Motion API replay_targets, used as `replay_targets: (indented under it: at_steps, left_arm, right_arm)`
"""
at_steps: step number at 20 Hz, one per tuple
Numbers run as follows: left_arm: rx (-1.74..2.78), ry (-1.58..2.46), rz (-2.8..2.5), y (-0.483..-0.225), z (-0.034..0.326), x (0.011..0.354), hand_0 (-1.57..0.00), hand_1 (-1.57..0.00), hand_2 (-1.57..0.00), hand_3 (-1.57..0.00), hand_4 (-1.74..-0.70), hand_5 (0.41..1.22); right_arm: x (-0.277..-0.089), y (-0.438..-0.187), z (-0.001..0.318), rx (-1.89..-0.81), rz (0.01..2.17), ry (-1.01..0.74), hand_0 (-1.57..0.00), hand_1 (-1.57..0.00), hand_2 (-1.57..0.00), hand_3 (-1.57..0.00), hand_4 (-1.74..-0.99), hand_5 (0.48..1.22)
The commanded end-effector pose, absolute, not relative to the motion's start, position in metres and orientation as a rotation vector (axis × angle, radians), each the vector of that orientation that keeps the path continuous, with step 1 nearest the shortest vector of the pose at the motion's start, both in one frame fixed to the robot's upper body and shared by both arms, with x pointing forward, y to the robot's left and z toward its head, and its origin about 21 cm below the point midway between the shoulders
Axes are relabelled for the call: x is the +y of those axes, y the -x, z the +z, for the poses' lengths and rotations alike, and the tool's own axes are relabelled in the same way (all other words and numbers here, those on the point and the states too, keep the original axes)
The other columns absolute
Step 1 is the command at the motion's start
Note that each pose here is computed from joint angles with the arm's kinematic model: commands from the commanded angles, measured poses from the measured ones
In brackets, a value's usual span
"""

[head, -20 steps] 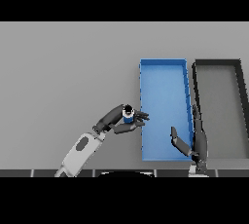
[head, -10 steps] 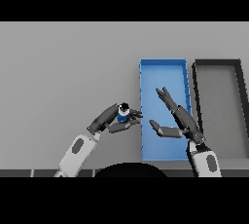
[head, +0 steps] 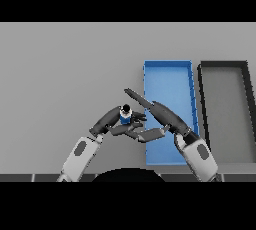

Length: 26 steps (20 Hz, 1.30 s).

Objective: Pick up the blue pipe and place it into the blue bin.

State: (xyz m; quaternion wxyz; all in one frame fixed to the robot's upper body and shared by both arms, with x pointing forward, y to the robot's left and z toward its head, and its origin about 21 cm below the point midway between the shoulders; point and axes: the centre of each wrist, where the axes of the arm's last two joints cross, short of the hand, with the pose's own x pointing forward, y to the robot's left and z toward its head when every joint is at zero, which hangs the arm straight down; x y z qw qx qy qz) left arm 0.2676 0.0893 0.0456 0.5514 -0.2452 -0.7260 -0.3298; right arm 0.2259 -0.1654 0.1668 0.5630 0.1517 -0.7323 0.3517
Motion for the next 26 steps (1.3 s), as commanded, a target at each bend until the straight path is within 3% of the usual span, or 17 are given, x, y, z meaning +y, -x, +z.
replay_targets:
  at_steps: [1,6,9,11,14,17,19,21,26]
  left_arm:
    - [-1.713,0.596,-0.773,-0.268,0.049,0.087,-1.57,-1.57,-1.57,-1.57,-1.46,1.221]
    - [-1.688,0.576,-0.772,-0.267,0.049,0.089,-1.57,-1.57,-1.57,-1.57,-1.47,1.221]
    - [-1.686,0.556,-0.786,-0.271,0.05,0.09,-1.57,-1.57,-1.57,-1.57,-1.47,1.221]
    - [-1.693,0.573,-0.777,-0.27,0.049,0.093,-1.57,-1.57,-1.57,-1.57,-1.52,1.221]
    - [-1.658,0.543,-0.801,-0.268,0.052,0.089,-1.57,-1.57,-1.57,-1.57,-1.62,1.221]
    - [-1.687,0.593,-0.764,-0.268,0.048,0.092,-1.57,-1.57,-1.57,-1.52,-1.68,1.221]
    - [-1.685,0.627,-0.738,-0.266,0.046,0.09,-1.57,-1.57,-1.57,-1.5,-1.7,1.221]
    - [-1.679,0.634,-0.734,-0.268,0.046,0.091,-1.57,-1.57,-1.57,-1.46,-1.71,1.221]
    - [-1.696,0.61,-0.747,-0.269,0.052,0.092,-1.57,-1.57,-1.57,-1.43,-1.73,1.221]
  right_arm:
    - [-0.16,-0.227,0.173,-1.73,0.854,-0.357,0.0,0.0,-0.05,0.0,-1.242,0.551]
    - [-0.14,-0.243,0.19,-1.701,0.938,-0.353,-0.02,-0.03,-0.08,0.0,-1.186,0.521]
    - [-0.129,-0.251,0.193,-1.666,0.988,-0.357,-0.07,-0.11,-0.17,-0.04,-1.204,0.497]
    - [-0.12,-0.254,0.194,-1.667,1.015,-0.386,-0.32,-0.36,-0.38,-0.24,-1.278,0.485]
    - [-0.116,-0.259,0.192,-1.675,1.015,-0.401,-0.88,-0.88,-0.91,-0.76,-1.467,0.518]
    - [-0.109,-0.258,0.192,-1.667,1.0,-0.455,-1.22,-1.22,-1.23,-1.02,-1.581,0.65]
    - [-0.107,-0.259,0.185,-1.673,0.973,-0.485,-1.34,-1.34,-1.35,-1.19,-1.628,0.856]
    - [-0.107,-0.259,0.185,-1.687,0.983,-0.477,-1.43,-1.43,-1.43,-1.3,-1.665,0.987]
    - [-0.106,-0.254,0.183,-1.746,0.973,-0.516,-1.52,-1.52,-1.53,-1.48,-1.716,1.144]
